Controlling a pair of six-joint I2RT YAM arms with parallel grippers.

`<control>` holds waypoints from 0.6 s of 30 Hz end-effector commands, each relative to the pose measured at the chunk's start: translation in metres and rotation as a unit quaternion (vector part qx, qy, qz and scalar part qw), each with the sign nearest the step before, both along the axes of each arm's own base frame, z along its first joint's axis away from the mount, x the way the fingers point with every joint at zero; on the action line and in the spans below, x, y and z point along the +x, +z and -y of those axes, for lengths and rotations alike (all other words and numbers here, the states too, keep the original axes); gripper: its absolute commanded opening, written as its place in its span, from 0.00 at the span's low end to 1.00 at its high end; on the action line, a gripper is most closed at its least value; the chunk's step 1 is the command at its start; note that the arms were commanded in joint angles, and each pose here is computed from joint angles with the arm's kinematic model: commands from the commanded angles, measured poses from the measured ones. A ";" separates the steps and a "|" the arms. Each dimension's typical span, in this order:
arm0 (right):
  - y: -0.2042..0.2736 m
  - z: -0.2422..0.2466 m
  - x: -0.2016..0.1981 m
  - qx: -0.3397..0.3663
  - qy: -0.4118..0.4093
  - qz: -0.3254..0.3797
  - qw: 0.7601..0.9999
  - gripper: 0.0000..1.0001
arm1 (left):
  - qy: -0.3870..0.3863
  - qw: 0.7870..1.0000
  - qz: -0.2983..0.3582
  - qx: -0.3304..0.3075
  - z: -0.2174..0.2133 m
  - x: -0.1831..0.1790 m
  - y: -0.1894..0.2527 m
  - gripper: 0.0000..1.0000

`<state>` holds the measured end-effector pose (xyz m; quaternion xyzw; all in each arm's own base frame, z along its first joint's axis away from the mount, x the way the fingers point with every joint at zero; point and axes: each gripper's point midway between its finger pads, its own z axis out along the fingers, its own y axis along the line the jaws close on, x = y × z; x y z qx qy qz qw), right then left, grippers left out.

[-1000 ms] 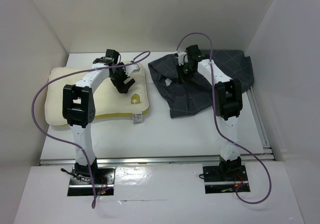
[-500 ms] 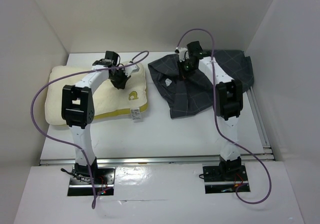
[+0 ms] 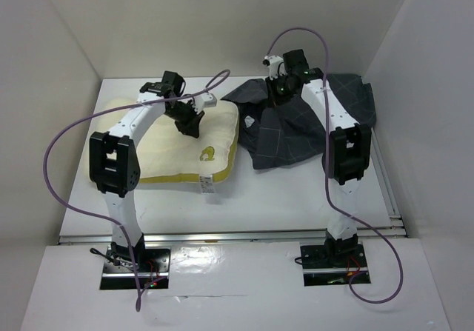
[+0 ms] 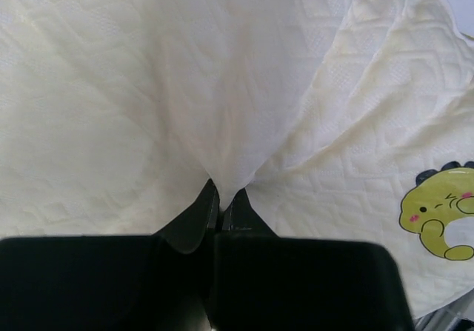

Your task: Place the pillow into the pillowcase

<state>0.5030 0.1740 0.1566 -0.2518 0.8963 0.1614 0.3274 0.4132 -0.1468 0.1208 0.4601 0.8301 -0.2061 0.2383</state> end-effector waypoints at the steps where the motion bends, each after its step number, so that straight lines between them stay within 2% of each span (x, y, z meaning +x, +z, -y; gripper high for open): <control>1: 0.056 0.002 0.001 0.020 -0.005 0.055 0.998 0.00 | -0.047 0.996 0.013 -0.069 0.039 -0.027 0.059 0.00; 5: 0.069 0.002 -0.004 0.026 -0.001 0.065 0.998 0.00 | -0.073 0.994 0.026 -0.076 0.059 -0.034 0.071 0.00; 6: 0.069 0.002 -0.004 0.026 -0.001 0.065 0.998 0.00 | -0.085 0.993 0.007 -0.078 0.068 -0.043 0.068 0.00; 12: 0.076 0.003 -0.011 0.030 -0.004 0.068 0.997 0.00 | -0.120 0.989 -0.006 -0.087 0.095 -0.056 0.068 0.00; 18: 0.088 -0.003 -0.028 0.043 0.012 0.068 0.997 0.00 | -0.110 0.989 -0.019 -0.094 0.114 -0.048 0.055 0.00</control>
